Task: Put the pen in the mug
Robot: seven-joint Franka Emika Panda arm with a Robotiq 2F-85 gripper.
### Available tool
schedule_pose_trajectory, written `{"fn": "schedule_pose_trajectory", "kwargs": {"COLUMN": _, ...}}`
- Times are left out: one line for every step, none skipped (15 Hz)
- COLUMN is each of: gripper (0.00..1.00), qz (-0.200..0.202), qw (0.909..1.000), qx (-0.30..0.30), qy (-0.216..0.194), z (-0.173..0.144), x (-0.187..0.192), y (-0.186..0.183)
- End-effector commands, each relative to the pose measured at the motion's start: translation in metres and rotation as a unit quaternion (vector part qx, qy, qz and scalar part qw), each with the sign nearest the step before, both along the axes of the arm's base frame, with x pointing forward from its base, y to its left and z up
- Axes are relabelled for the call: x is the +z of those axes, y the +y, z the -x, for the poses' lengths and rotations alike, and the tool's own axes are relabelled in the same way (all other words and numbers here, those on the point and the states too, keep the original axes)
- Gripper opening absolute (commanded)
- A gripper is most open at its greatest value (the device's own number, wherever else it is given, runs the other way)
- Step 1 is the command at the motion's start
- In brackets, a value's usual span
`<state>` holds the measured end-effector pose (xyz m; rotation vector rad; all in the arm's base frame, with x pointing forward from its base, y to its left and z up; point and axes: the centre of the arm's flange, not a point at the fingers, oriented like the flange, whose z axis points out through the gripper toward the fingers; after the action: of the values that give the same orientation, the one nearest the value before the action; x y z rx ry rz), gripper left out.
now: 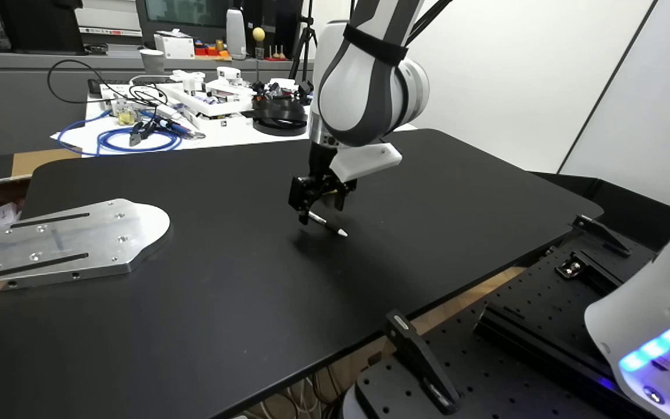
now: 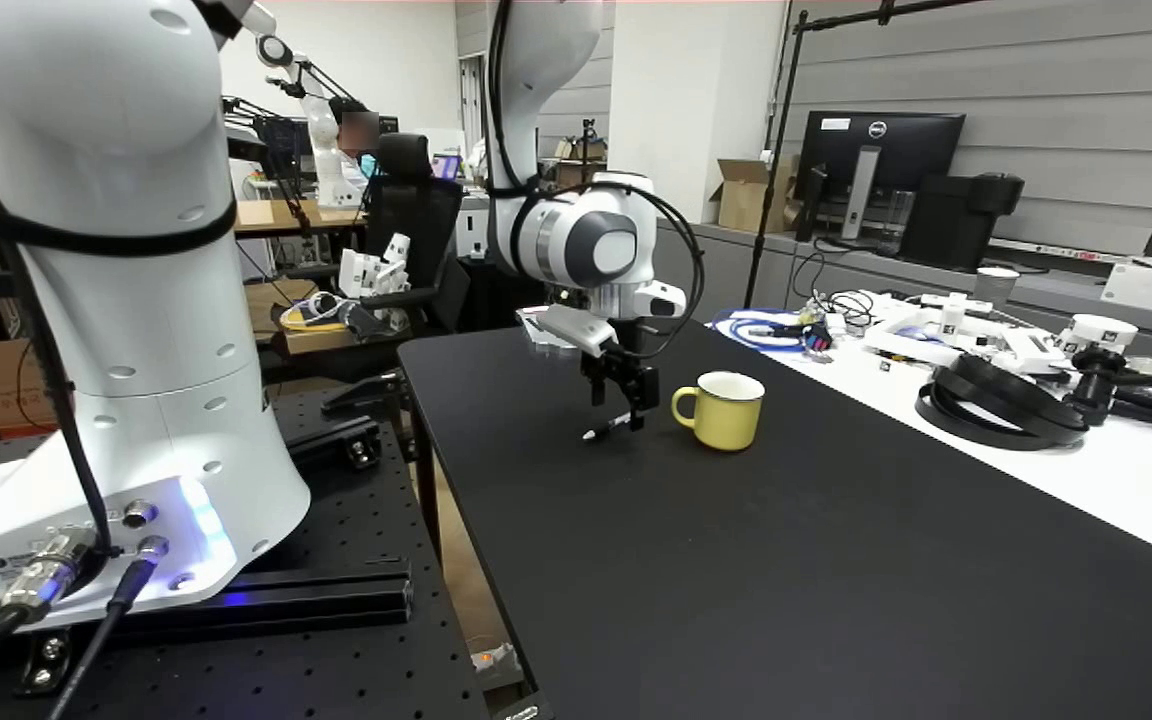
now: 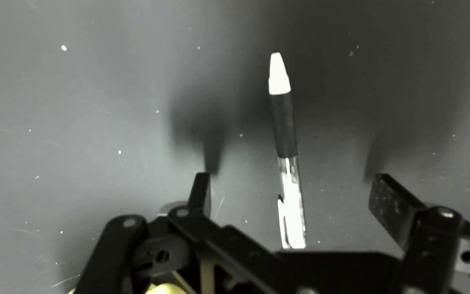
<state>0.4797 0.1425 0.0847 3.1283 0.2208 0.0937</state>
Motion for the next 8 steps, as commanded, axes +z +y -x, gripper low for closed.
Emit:
{"fn": "schedule_pose_trajectory", "kwargs": {"gripper": 0.74, "qz": 0.002, "qw": 1.0, "qx": -0.006, "qy": -0.005, "z": 0.0028, "x": -0.0083, "y": -0.003}}
{"fn": "schedule_pose_trajectory", "kwargs": {"gripper": 0.68, "qz": 0.002, "qw": 1.0, "qx": -0.007, "qy": -0.006, "z": 0.0029, "x": -0.0098, "y": -0.0039}}
{"fn": "schedule_pose_trajectory", "kwargs": {"gripper": 0.61, "qz": 0.003, "qw": 0.9999, "qx": -0.008, "qy": -0.006, "z": 0.0032, "x": -0.011, "y": -0.0048}}
{"fn": "schedule_pose_trajectory", "kwargs": {"gripper": 0.53, "qz": 0.004, "qw": 0.9999, "qx": -0.009, "qy": -0.004, "z": 0.0034, "x": -0.0127, "y": -0.0056}}
{"fn": "schedule_pose_trajectory", "kwargs": {"gripper": 0.46, "qz": 0.004, "qw": 0.9999, "qx": -0.011, "qy": -0.004, "z": 0.0025, "x": -0.0129, "y": -0.0053}}
{"fn": "schedule_pose_trajectory", "kwargs": {"gripper": 0.39, "qz": 0.004, "qw": 0.9999, "qx": -0.012, "qy": -0.002, "z": 0.0018, "x": -0.0125, "y": -0.0045}}
{"fn": "schedule_pose_trajectory", "kwargs": {"gripper": 0.34, "qz": 0.004, "qw": 0.9999, "qx": -0.013, "qy": -0.002, "z": 0.0014, "x": -0.012, "y": -0.0047}}
{"fn": "schedule_pose_trajectory", "kwargs": {"gripper": 0.28, "qz": 0.007, "qw": 0.9999, "qx": -0.015, "qy": -0.004, "z": 0.0009, "x": -0.0111, "y": -0.0058}}
